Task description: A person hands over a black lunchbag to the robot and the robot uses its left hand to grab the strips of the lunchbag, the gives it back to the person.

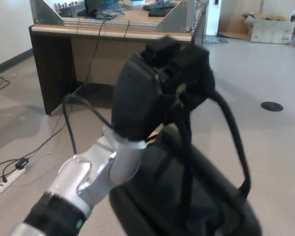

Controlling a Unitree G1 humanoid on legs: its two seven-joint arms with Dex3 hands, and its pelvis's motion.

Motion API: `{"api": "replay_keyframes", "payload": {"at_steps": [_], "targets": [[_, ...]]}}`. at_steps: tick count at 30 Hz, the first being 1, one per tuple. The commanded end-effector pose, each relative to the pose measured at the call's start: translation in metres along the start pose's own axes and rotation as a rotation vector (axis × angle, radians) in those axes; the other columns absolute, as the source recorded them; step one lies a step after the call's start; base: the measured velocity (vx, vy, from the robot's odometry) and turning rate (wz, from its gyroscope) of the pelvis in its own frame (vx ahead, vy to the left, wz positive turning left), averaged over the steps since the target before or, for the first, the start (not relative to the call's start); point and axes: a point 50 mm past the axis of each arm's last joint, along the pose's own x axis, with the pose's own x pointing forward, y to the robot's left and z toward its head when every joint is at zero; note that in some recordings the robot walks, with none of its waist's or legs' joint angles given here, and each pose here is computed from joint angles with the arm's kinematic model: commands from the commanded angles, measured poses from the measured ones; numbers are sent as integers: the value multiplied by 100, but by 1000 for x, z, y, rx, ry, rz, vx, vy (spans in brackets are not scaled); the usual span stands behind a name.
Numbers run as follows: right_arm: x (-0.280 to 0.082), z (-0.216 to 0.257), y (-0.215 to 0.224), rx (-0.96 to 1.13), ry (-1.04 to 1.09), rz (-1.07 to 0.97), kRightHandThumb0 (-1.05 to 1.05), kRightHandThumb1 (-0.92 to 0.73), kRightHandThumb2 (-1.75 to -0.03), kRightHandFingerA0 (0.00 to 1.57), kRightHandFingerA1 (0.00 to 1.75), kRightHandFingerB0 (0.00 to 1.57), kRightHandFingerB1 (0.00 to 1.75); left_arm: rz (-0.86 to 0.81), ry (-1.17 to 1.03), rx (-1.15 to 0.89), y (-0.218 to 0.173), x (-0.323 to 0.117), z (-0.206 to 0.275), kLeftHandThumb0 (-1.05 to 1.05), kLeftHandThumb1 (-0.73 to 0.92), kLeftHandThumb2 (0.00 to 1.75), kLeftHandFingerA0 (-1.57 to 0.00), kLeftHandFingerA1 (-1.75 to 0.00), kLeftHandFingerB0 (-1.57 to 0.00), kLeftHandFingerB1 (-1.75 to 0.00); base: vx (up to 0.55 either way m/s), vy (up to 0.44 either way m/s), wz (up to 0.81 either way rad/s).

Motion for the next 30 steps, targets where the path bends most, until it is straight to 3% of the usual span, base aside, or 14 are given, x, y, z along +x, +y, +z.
{"api": "replay_keyframes", "payload": {"at_steps": [1,4,7,10,15,19,23,24,25,26,27,28,29,30], "targets": [[-4,-4,3,2,10,11,-36,-66,-59,58,47,49,43,-22,15,57,8,0,-8,-20,56,55,-84,-175,-67,-160,0,0,0],[1,1,2,10,-3,-4,-36,-65,-59,58,47,50,43,-2,22,88,13,12,-17,-17,55,55,-83,-173,-68,-154,0,0,0],[2,1,2,17,-2,-10,-37,-65,-59,57,46,51,43,-4,25,77,15,17,-20,-17,56,53,-79,-175,-61,-160,0,0,0],[3,1,-1,6,7,-8,-38,-66,-59,56,46,51,42,4,-1,102,19,27,-23,-26,58,58,-86,-172,-61,-151,0,0,0],[1,0,-1,9,4,-6,-36,-66,-59,59,47,51,43,1,4,121,22,30,-25,-23,50,56,-88,-171,-73,-150,0,0,0],[-1,-3,-3,9,12,-3,-38,-66,-59,57,46,50,43,25,21,128,25,35,-29,-14,54,53,-81,-175,-55,-172,0,0,0],[-4,-6,1,19,21,-4,-36,-65,-59,57,47,51,43,30,40,128,27,31,-30,-16,52,54,-79,-175,-59,-167,0,0,0],[-5,-7,1,19,23,-2,-36,-65,-59,58,47,50,43,-18,67,107,27,29,-31,-48,51,55,-44,-70,-45,-55,0,0,0],[-5,-7,1,19,26,0,-36,-65,-59,58,47,50,43,-78,96,82,27,27,-32,-48,51,55,-44,-70,-45,-55,0,0,0],[-6,-8,2,19,25,4,-35,-66,-59,57,47,49,43,-186,145,58,26,23,-33,-72,45,79,-7,-24,-11,-37,0,0,0],[-7,-8,3,14,26,6,-35,-66,-59,58,46,50,43,-266,171,28,27,21,-33,-86,49,88,0,0,0,-2,0,0,0],[-7,-8,3,8,27,7,-35,-66,-59,58,46,50,43,-313,179,4,27,19,-32,-86,49,88,0,0,0,-2,0,0,0],[-7,-9,3,4,25,10,-34,-66,-59,58,47,50,43,-364,187,-19,29,16,-31,-91,59,59,0,0,0,0,0,0,0],[-3,-6,0,-5,23,8,-35,-66,-59,58,46,50,43,-401,187,-14,31,16,-29,-99,59,61,0,0,0,0,0,0,0]]}}
